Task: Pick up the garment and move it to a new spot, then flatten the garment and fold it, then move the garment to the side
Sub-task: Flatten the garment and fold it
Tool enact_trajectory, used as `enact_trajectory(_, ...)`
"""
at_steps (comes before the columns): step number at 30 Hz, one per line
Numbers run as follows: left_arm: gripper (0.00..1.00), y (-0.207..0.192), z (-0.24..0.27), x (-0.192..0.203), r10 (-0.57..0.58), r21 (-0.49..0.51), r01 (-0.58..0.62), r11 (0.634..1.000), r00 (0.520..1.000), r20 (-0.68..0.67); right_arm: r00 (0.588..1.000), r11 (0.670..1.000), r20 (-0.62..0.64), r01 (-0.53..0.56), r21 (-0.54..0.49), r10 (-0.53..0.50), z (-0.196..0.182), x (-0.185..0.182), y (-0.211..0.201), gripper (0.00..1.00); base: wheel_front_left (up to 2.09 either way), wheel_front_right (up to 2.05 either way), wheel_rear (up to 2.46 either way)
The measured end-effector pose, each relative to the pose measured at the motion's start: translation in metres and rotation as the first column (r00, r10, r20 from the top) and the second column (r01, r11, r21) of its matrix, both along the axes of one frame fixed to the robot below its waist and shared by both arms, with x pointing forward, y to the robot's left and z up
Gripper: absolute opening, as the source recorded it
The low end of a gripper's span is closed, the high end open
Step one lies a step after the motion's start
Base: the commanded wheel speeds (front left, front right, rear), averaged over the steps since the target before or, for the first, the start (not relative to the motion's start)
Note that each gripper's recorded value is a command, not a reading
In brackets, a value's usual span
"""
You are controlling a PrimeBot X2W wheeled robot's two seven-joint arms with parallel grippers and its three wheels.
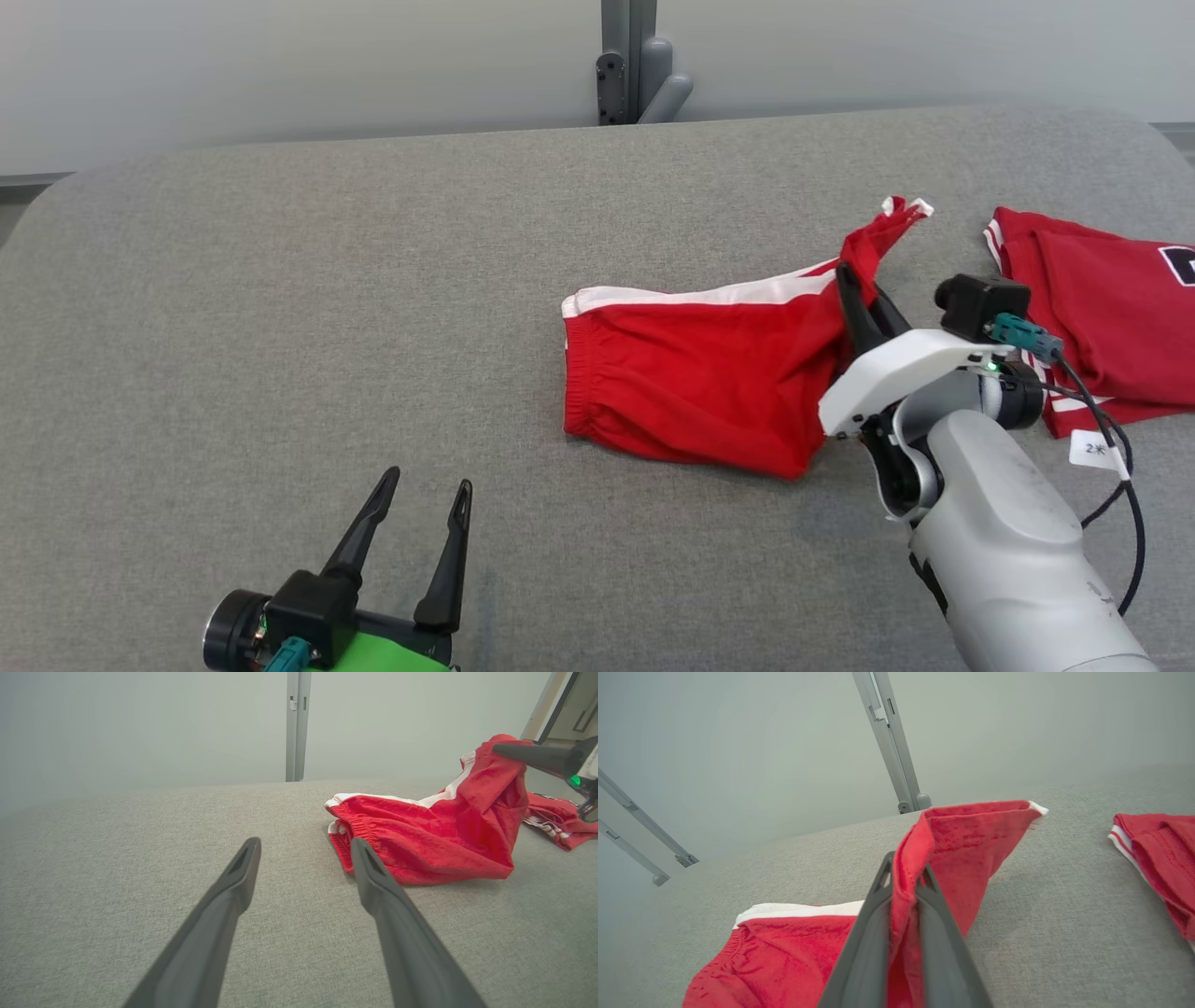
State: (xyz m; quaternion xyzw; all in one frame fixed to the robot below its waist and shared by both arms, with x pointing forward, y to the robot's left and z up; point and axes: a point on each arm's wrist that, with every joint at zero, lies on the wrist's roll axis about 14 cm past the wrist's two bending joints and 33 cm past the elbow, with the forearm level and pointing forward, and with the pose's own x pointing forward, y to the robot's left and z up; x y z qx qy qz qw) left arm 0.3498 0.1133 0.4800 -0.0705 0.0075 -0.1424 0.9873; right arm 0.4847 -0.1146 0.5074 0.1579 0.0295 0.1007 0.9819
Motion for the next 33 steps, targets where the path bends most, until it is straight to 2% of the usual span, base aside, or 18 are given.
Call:
enact_trajectory(6, 1.0, 0.006, -0.002, -0.004, 0.018, 0.003, -0.018, 1.0, 1.0, -0.007, 0.986, 0.987, 0.038, -0.16, -0.008, 0.16, 0.016, -0.002, 0.055, 0.0, 0.0, 0.0, 0.0)
enact_trajectory(13, 1.0, 0.011, -0.004, -0.008, 0.036, 0.004, -0.036, 0.999, 0.999, -0.014, 0.942, 0.942, 0.028, -0.334, 0.023, 0.333, 0.014, -0.023, 0.114, 0.0, 0.0, 0.0, 0.0)
enact_trajectory(25, 1.0, 0.013, -0.007, -0.012, 0.05, -0.007, -0.05, 0.999, 0.998, -0.027, 0.868, 0.872, -0.08, -0.49, 0.023, 0.49, -0.027, -0.061, 0.161, 0.01, 0.0, 0.0, 0.0)
enact_trajectory(27, 1.0, 0.012, -0.006, -0.013, 0.048, -0.008, -0.048, 0.999, 0.998, -0.027, 0.861, 0.866, -0.09, -0.5, 0.032, 0.5, -0.03, -0.065, 0.164, 0.78, 0.0, 0.0, 0.0)
enact_trajectory(28, 1.0, 0.012, -0.006, -0.013, 0.048, -0.009, -0.048, 0.999, 0.999, -0.027, 0.857, 0.862, -0.091, -0.506, 0.033, 0.507, -0.03, -0.068, 0.166, 1.0, 0.0, 0.0, 0.0)
enact_trajectory(33, 1.0, 0.013, -0.007, -0.014, 0.051, -0.008, -0.051, 0.999, 0.998, -0.028, 0.828, 0.834, -0.096, -0.546, 0.081, 0.552, -0.031, -0.089, 0.179, 1.0, 0.0, 0.0, 0.0)
